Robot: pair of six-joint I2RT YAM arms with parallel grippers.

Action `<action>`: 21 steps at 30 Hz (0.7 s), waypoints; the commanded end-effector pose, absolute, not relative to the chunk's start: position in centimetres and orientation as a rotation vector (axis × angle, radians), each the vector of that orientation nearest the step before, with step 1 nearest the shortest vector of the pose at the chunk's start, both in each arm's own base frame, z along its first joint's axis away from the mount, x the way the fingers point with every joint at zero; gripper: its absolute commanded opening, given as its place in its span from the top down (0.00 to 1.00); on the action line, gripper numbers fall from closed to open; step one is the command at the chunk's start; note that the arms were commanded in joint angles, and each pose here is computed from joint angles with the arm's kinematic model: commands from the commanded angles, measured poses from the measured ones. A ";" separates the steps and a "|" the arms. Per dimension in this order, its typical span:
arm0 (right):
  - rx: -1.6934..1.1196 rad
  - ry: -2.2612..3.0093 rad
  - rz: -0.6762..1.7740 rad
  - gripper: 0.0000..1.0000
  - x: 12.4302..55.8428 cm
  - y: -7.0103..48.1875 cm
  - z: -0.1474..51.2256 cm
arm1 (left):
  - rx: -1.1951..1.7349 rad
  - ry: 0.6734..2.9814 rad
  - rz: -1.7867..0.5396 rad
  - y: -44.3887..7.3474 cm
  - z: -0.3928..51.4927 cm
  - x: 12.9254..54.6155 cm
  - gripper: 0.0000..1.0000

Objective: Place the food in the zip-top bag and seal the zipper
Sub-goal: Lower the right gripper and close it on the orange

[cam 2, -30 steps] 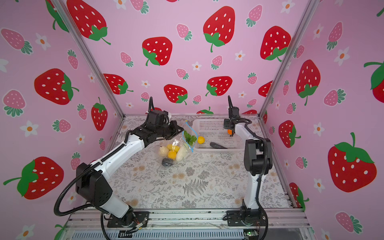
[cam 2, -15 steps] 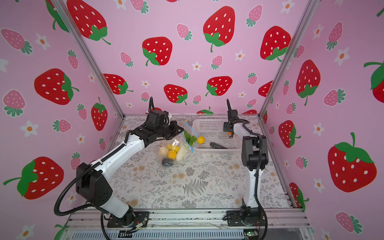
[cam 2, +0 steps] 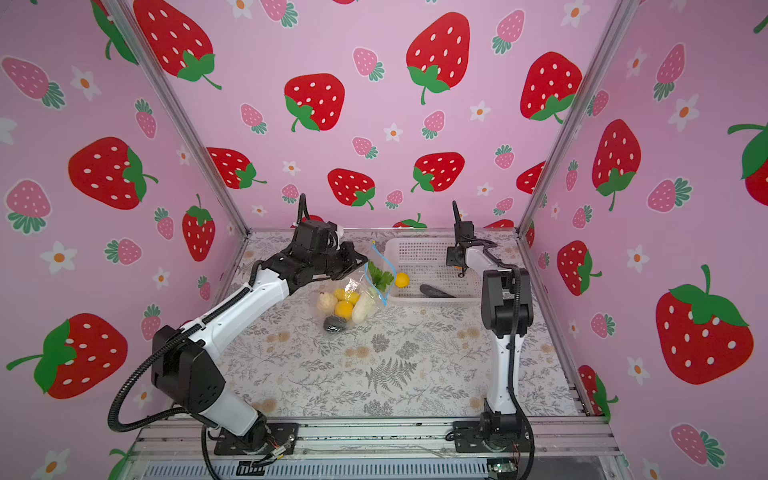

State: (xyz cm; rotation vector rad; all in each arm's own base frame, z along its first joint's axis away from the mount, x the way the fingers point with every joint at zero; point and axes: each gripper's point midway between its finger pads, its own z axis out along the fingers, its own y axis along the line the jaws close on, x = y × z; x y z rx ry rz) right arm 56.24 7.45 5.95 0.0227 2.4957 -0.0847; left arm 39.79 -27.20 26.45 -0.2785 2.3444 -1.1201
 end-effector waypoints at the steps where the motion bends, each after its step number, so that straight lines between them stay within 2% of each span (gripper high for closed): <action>1: 0.021 2.502 -0.067 0.35 56.6 7.4 6.0 | -0.274 2.335 -1.113 -27.0 27.2 39.9 1.00; 8: 0.026 2.498 -0.057 0.42 56.6 7.4 6.2 | -0.274 2.332 -1.112 -26.9 27.4 39.9 1.00; 21: 0.031 2.444 0.053 0.46 56.3 8.5 10.0 | -0.271 2.329 -1.112 -26.9 27.5 39.8 1.00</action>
